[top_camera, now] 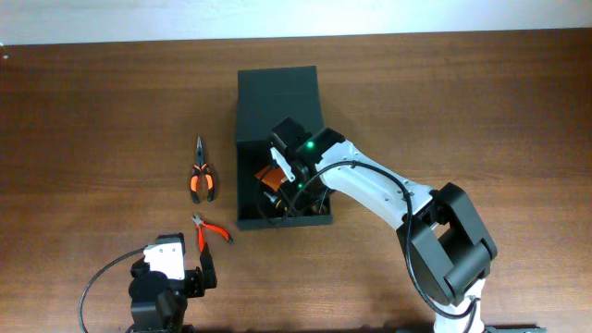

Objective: Pack container

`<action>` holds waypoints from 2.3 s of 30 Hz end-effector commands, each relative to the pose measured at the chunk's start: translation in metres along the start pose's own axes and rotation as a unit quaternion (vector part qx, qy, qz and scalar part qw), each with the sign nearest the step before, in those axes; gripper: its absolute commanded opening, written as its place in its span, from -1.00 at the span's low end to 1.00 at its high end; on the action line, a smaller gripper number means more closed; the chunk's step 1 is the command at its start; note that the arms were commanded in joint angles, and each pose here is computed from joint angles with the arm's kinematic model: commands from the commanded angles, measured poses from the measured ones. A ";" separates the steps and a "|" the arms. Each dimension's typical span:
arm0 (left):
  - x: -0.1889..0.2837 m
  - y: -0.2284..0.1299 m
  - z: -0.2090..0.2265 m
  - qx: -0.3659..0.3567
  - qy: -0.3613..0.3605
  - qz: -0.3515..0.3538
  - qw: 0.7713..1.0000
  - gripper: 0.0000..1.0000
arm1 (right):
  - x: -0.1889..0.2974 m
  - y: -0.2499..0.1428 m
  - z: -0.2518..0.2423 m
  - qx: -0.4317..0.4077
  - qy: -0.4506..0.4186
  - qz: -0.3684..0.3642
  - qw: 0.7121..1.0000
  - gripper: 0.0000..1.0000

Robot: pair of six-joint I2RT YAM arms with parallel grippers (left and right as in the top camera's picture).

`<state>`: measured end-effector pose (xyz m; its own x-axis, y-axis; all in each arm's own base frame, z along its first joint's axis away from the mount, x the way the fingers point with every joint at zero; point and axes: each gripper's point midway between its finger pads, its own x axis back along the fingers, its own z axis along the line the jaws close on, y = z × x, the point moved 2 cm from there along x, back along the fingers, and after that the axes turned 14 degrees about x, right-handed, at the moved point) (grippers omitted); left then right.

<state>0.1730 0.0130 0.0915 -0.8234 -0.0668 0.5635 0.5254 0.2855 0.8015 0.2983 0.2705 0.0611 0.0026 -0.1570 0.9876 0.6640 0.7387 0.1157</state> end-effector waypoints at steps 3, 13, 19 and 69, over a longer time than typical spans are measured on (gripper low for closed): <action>-0.001 0.000 0.000 0.006 -0.001 -0.003 1.000 0.98 | 0.050 0.015 0.007 0.002 -0.006 -0.067 0.998 0.87; -0.001 0.000 0.000 0.006 -0.001 -0.003 1.000 0.98 | 0.201 -0.012 0.025 0.017 -0.043 -0.225 0.973 0.98; -0.001 0.000 0.000 0.006 -0.001 -0.003 1.000 0.98 | 0.277 -0.089 0.014 -0.045 -0.136 -0.295 0.945 0.98; 0.001 0.002 0.000 0.006 -0.002 -0.006 1.000 0.99 | 0.243 -0.252 0.024 -0.109 -0.139 -0.520 0.835 0.98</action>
<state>0.1730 0.0130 0.0913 -0.8232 -0.0668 0.5638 0.5257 0.2855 0.8013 0.1124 0.0635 0.2760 -0.8056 -0.4726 0.3574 0.3168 0.1661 0.9338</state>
